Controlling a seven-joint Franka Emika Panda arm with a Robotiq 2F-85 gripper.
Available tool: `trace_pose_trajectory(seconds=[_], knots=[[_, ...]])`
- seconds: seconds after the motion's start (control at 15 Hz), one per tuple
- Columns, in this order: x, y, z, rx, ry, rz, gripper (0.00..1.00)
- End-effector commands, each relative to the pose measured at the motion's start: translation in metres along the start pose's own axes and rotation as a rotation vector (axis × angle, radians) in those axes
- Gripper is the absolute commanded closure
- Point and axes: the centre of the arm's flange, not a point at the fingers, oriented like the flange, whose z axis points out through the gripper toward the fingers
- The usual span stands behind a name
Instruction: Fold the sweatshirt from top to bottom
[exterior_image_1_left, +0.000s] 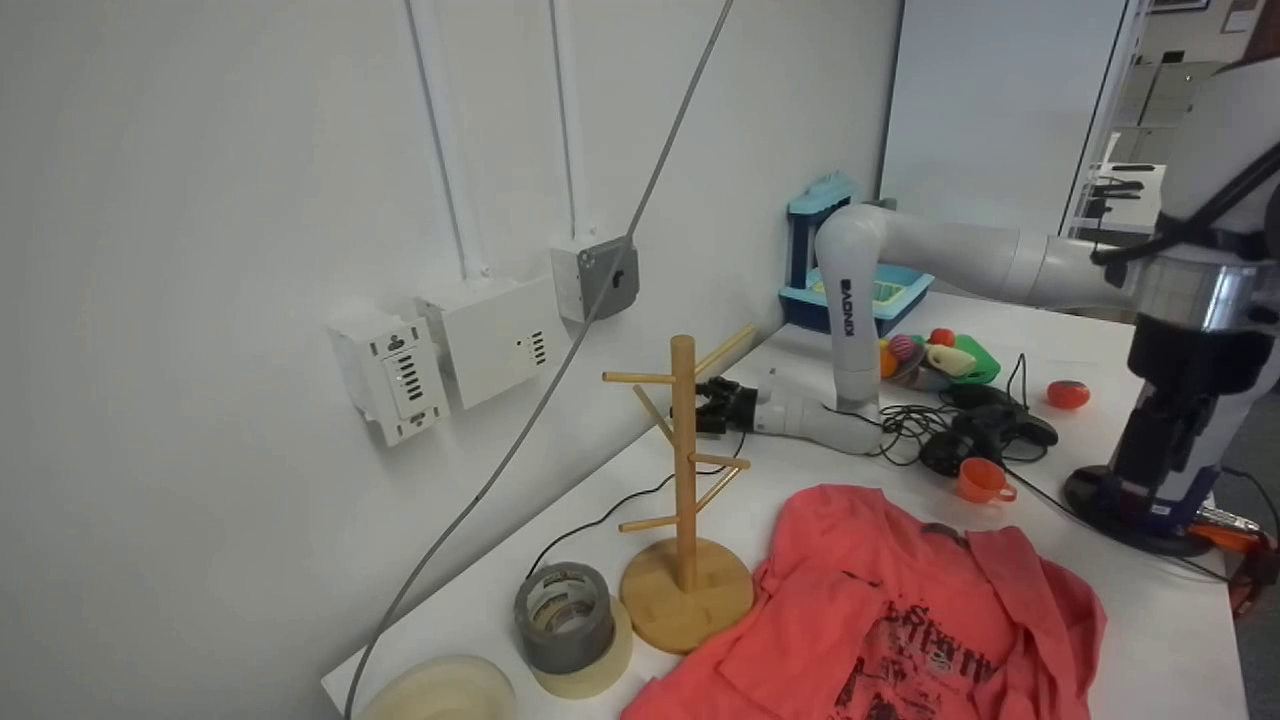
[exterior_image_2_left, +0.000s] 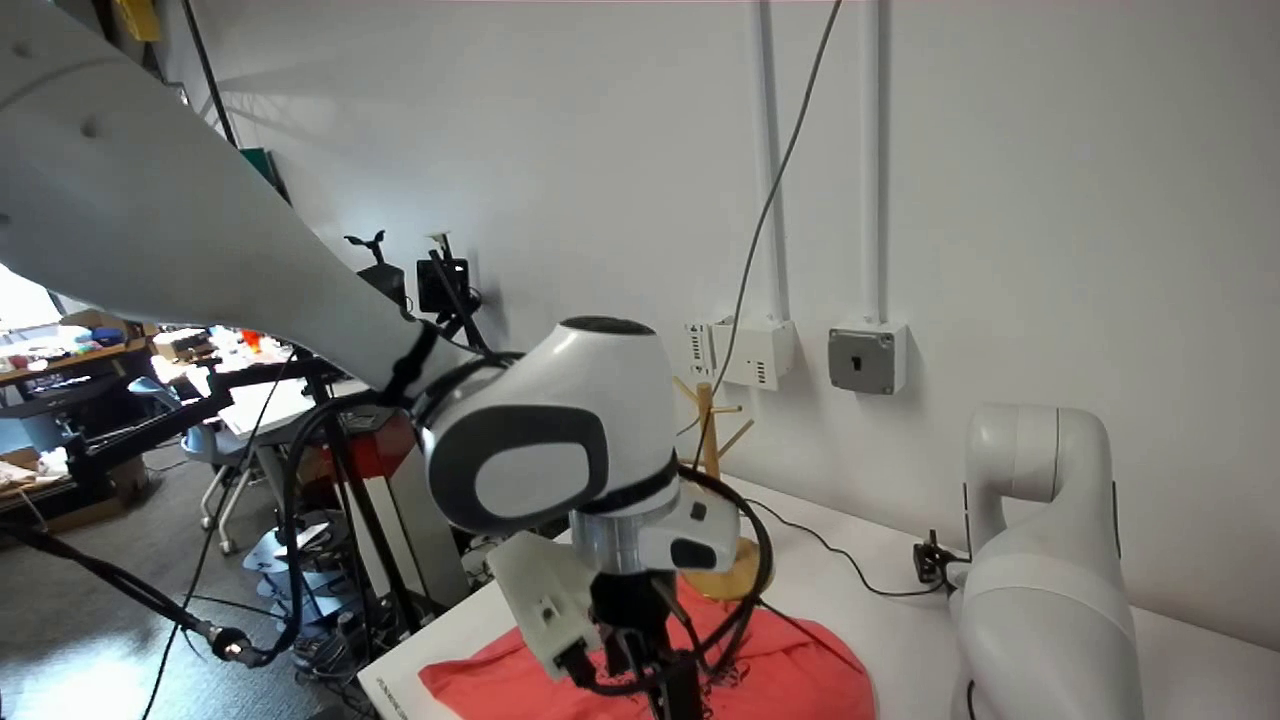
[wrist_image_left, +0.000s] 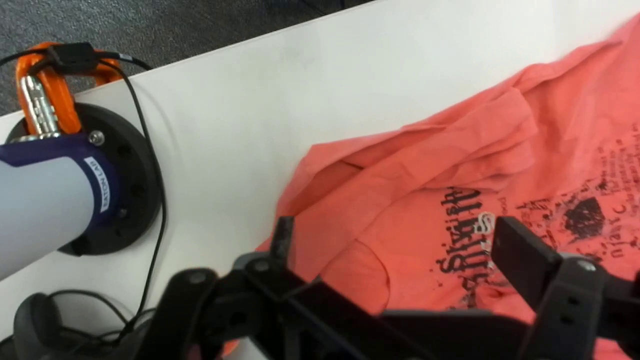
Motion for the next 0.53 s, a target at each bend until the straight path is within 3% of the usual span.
trace_pose_trajectory(seconds=[0.0,0.07,0.2,0.47], knots=[[0.024,0.023,0.057,-0.023,-0.029,0.071,0.0],[0.004,0.011,0.034,-0.005,-0.023,0.029,0.0],[0.005,0.012,0.05,-0.007,-0.044,0.034,0.0],[0.009,0.009,0.046,-0.01,-0.026,0.033,0.0]])
